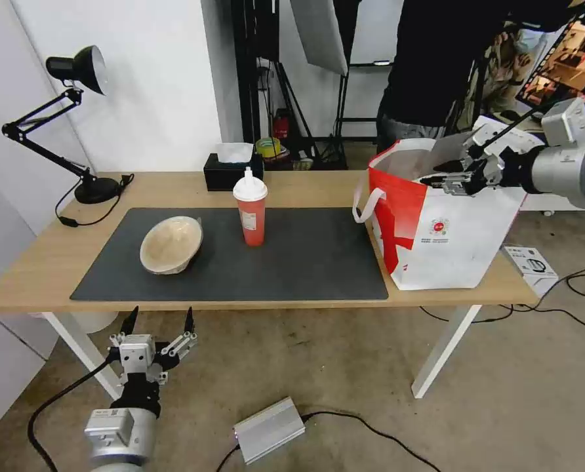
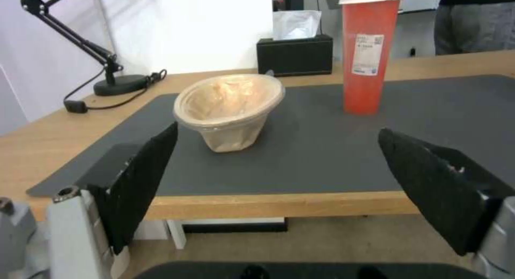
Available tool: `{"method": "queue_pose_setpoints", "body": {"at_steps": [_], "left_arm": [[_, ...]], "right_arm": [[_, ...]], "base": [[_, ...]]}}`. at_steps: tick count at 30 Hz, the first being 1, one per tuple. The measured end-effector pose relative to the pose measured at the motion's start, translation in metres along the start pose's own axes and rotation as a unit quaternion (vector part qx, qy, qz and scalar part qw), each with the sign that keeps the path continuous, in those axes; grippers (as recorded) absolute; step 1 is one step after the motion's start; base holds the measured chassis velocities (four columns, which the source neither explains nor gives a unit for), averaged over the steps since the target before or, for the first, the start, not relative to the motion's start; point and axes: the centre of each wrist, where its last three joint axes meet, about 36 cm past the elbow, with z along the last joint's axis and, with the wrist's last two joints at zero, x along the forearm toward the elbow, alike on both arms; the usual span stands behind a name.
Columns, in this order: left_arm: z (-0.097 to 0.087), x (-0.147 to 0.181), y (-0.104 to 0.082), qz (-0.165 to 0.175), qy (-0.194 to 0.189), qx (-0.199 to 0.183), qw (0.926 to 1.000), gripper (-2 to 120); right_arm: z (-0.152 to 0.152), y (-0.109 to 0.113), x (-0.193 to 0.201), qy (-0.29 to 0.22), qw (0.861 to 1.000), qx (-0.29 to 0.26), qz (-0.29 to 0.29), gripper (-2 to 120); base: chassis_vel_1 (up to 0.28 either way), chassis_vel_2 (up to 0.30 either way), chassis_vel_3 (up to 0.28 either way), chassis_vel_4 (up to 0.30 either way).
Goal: Pick up the trash from the table and place it into the takeout bag.
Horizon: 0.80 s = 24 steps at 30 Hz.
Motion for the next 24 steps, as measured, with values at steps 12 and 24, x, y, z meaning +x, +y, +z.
{"method": "queue_pose_setpoints", "body": {"at_steps": [12,24], "left_arm": [[0.0,0.001,0.0,0.0,0.0,-0.001,1.0,100],[0.0,0.0,0.003,-0.003,-0.001,-0.003,1.0,100]], "right_arm": [[-0.007,-0.001,0.002,-0.014,1.0,-0.002,0.017,56],[-0.048,0.001,0.013,-0.087,0.995,-0.022,0.051,88]], "base": [[0.0,0.0,0.0,0.0],[0.0,0.0,0.0,0.0]]}}
